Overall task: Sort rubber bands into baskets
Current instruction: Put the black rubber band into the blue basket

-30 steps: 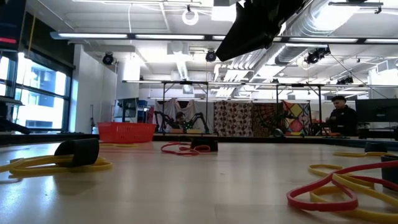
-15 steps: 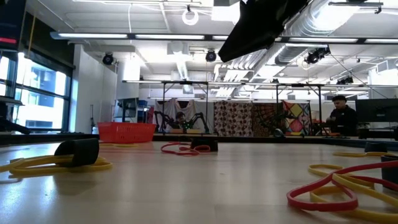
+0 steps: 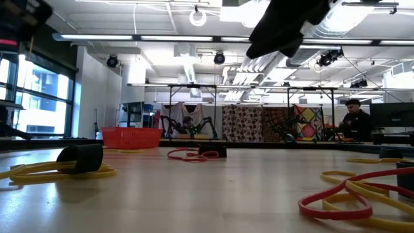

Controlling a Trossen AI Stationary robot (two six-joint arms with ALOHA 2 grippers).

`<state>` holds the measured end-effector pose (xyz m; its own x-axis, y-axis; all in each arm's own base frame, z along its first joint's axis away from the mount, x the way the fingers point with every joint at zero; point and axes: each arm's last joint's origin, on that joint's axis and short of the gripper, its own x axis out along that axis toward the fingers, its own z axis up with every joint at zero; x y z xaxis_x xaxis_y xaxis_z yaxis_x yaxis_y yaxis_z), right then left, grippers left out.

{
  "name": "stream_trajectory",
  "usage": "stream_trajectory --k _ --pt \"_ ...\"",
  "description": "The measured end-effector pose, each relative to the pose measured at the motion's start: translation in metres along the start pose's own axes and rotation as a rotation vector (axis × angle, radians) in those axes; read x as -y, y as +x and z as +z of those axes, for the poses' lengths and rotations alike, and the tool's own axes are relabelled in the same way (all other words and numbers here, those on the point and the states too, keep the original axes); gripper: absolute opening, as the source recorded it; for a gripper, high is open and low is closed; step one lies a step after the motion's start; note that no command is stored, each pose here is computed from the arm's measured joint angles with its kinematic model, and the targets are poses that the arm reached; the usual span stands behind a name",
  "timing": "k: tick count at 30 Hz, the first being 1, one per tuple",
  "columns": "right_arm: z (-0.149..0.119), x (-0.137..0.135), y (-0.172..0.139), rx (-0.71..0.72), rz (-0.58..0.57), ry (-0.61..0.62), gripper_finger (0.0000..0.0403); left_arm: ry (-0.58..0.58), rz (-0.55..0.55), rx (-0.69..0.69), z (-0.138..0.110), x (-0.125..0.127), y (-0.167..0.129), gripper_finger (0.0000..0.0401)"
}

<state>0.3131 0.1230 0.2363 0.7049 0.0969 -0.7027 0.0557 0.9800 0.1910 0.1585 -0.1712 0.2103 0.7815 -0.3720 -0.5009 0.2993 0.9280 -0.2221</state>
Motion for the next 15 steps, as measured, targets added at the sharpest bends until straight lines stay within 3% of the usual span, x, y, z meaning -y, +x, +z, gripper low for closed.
stream_trajectory --k 7,11,15 --pt "-0.012 -0.02 -0.004 -0.062 0.087 0.068 0.0118 0.106 -0.156 0.146 0.001 -0.029 0.012 0.0001" --pt "-0.023 -0.038 -0.009 -0.098 0.135 0.097 0.0117 0.14 -0.118 0.191 -0.002 -0.046 0.015 0.0001" --pt "-0.032 -0.048 -0.013 -0.143 0.141 0.203 0.0117 0.154 -0.075 0.226 -0.001 -0.058 0.016 0.0"
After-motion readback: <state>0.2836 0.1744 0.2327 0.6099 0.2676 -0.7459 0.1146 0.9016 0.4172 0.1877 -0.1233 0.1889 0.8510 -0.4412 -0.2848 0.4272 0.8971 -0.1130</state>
